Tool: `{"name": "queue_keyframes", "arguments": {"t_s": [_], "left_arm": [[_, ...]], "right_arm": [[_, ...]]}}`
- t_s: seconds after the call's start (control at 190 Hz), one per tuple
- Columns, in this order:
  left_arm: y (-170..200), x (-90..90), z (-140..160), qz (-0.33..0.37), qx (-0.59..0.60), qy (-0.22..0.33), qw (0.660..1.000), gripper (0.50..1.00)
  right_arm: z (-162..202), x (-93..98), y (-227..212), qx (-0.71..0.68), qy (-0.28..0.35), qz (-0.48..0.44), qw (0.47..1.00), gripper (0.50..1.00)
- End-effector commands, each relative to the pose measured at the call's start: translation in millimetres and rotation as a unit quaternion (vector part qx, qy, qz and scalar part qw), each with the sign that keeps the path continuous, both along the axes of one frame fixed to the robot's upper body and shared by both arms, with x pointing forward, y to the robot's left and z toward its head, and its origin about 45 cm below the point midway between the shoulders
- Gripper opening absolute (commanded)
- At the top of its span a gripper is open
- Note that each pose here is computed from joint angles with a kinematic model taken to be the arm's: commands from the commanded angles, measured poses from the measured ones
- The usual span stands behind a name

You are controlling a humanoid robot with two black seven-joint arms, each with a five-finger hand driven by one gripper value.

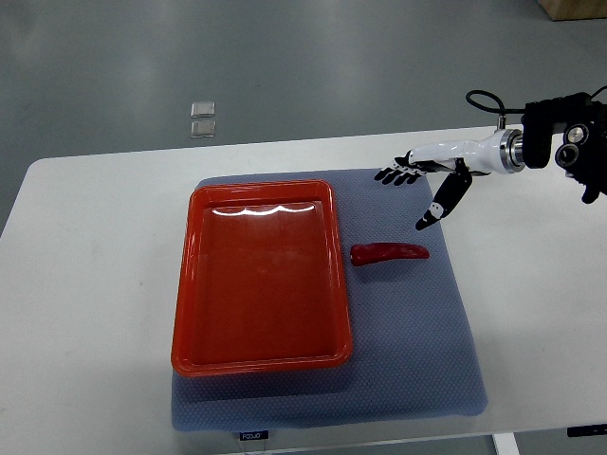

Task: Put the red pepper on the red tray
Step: 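Move the right hand down toward the red pepper beside the tray, then close the right hand's fingers around the red pepper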

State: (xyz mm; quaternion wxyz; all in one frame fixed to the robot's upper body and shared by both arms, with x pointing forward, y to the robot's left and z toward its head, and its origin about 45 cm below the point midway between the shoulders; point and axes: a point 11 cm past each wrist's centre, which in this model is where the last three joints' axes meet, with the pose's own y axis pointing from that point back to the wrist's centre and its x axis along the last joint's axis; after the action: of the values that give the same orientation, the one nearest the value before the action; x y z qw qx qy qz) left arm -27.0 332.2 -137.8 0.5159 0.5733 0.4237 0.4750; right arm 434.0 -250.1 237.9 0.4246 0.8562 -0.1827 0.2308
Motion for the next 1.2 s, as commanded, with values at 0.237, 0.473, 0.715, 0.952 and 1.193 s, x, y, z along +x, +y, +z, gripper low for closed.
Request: {"name": "queue_keyframes", "arguments": {"t_s": [0.237, 0.473, 0.715, 0.952, 1.193], "left_arm": [[0, 0.0, 0, 0.000, 0.000, 0.000, 1.000, 1.000], [0, 0.0, 0, 0.000, 0.000, 0.000, 1.000, 1.000], [0, 0.0, 0, 0.000, 0.000, 0.000, 1.000, 1.000], [0, 0.0, 0, 0.000, 0.000, 0.000, 1.000, 1.000], [0, 0.0, 0, 0.000, 0.000, 0.000, 1.000, 1.000]], "right_arm": [[-57, -31.3, 13, -0.052, -0.056, 0.034, 0.997, 0.917], [-70, -38.7, 24, -0.041, -0.068, 0.041, 0.996, 0.919], [-73, -38.7, 30, -0.031, -0.070, 0.037, 0.996, 0.909], [-74, -36.2, 30, -0.030, -0.078, 0.031, 0.996, 0.643], [-76, -35.8, 30, -0.033, -0.079, 0.031, 0.996, 0.500]]}}
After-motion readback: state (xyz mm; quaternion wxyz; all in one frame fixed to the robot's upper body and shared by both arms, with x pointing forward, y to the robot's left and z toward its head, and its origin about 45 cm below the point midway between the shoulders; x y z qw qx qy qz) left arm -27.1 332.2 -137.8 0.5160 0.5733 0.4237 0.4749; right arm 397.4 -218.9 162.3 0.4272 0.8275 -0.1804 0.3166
